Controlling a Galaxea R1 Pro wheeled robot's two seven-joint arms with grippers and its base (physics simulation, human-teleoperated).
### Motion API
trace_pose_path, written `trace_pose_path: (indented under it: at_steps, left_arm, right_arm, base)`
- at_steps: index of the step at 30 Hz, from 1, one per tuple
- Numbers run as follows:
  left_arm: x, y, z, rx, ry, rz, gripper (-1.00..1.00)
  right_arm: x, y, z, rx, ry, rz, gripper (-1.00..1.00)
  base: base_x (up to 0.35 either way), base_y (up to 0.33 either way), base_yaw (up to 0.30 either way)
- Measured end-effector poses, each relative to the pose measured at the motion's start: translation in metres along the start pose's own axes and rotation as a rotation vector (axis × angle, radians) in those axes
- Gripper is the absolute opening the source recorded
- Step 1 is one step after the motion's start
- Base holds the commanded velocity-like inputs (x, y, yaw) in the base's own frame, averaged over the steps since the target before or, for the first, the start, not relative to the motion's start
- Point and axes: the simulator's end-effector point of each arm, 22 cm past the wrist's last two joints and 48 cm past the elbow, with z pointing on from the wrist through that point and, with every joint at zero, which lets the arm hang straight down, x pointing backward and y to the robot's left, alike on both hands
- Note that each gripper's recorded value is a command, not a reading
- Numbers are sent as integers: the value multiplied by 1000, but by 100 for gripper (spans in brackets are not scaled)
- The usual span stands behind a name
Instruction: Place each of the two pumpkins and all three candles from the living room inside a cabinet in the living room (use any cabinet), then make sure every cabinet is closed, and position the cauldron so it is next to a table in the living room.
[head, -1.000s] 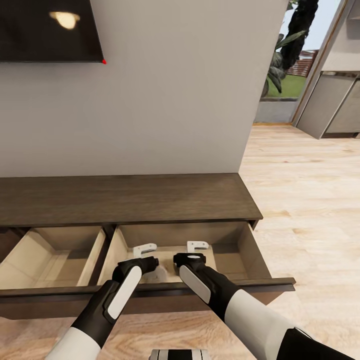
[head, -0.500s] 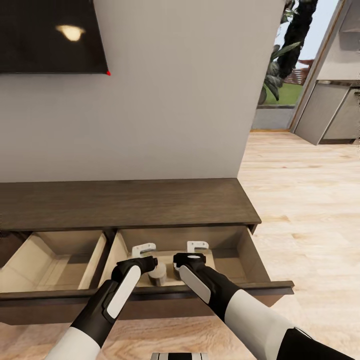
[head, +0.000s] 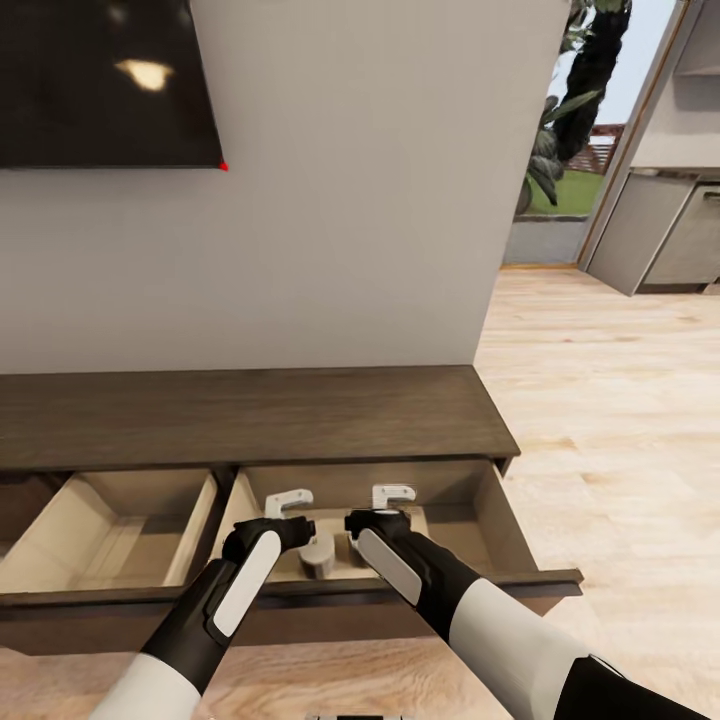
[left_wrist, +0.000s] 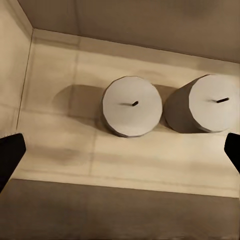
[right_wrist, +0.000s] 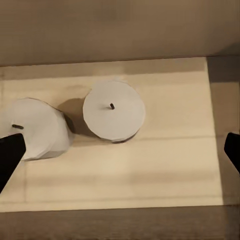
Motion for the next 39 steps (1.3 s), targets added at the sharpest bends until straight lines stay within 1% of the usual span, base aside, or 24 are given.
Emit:
trace_pose_path:
  at_steps: [2, 5, 8, 21, 39]
  left_arm:
    - [-5, -2, -5, 5, 3, 5, 100]
    - [-17, -8, -19, 22, -3, 21, 100]
    - [-29, -9, -29, 28, -8, 18, 100]
    - [-51, -14, -52, 33, -9, 15, 100]
    - [-79, -18, -81, 29, -10, 11, 100]
  right_arm:
    - [0, 1, -4, -5, 19, 3, 100]
    - [-4, 2, -9, -7, 26, 4, 100]
    - [-9, 3, -13, -8, 28, 6, 100]
    - [-34, 8, -36, -22, 21, 9, 100]
    - [-64, 11, -64, -25, 18, 10, 100]
  base:
    - [-98, 60, 0]
    - [-35, 20, 0]
    - [-143, 48, 0]
    - [-104, 49, 0]
    - [-6, 3, 0]
